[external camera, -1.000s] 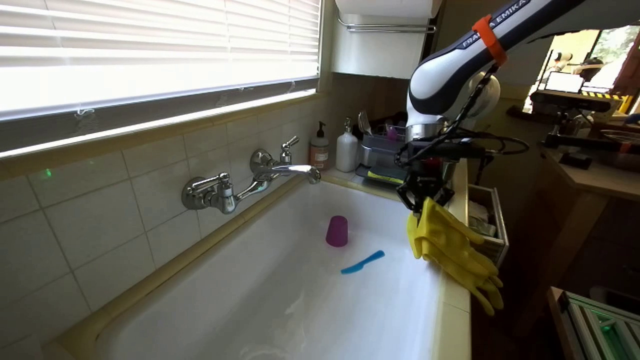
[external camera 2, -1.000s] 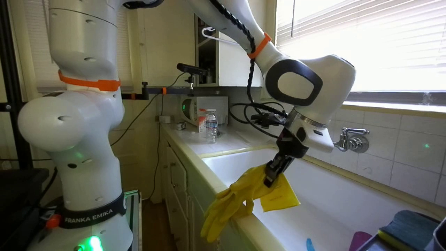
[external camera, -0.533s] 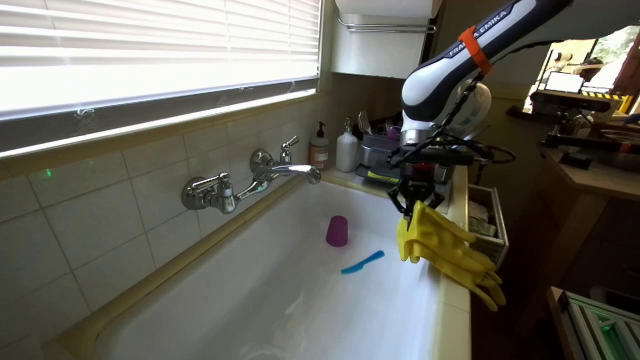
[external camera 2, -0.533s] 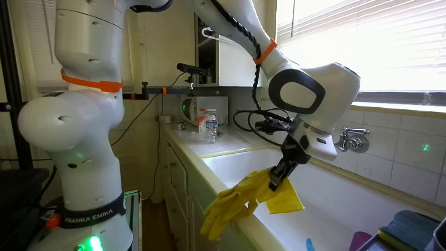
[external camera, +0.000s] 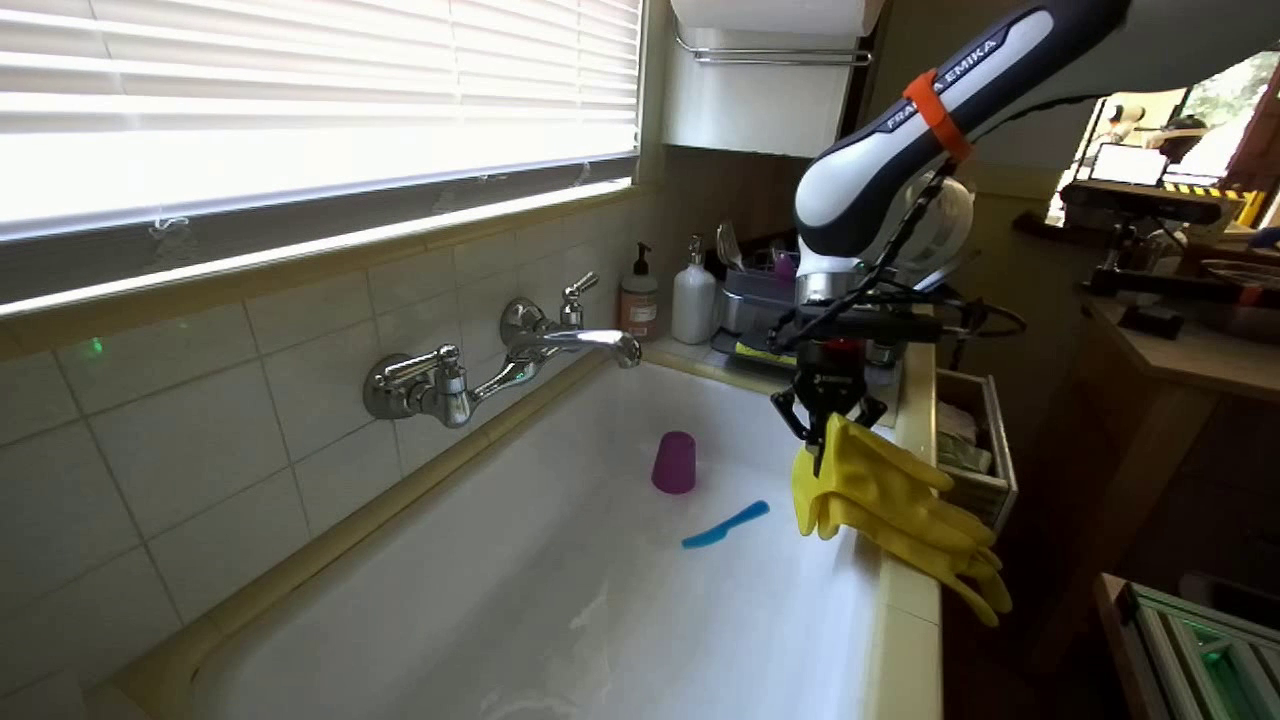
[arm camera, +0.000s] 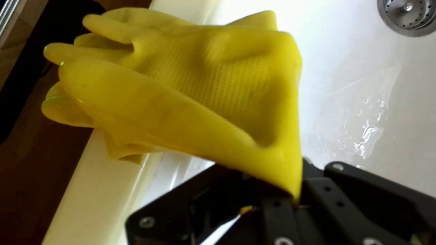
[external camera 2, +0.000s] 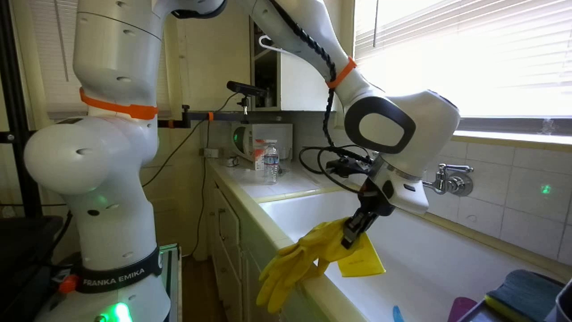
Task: Take the gloves off the tap
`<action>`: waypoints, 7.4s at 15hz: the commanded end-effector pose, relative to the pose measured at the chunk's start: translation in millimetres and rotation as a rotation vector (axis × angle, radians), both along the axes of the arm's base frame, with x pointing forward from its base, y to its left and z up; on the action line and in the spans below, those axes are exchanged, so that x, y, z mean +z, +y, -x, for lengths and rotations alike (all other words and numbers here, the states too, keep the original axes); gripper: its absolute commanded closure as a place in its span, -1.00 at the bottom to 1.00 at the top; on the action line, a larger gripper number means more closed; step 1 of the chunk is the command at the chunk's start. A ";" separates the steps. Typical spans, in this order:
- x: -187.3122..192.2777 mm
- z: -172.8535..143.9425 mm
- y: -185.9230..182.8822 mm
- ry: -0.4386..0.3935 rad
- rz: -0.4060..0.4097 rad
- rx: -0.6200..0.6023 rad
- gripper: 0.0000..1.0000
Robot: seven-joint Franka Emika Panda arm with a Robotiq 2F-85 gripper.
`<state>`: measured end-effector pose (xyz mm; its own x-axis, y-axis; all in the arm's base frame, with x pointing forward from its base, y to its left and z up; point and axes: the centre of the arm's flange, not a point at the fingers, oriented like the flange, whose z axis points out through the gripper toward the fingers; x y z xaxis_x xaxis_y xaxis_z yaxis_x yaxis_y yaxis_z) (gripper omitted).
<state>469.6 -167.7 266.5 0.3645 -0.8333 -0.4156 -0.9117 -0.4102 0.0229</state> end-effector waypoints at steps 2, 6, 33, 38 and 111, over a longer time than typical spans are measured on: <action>-8.8 -7.3 2.4 0.015 -0.002 0.005 0.99; -13.9 -9.9 5.0 0.029 -0.001 0.010 0.99; -28.1 -14.0 7.8 0.155 0.072 0.033 -1.00; -19.8 -19.3 9.3 0.097 0.079 0.024 -1.00; 6.6 -44.6 49.6 -0.043 0.000 0.655 0.99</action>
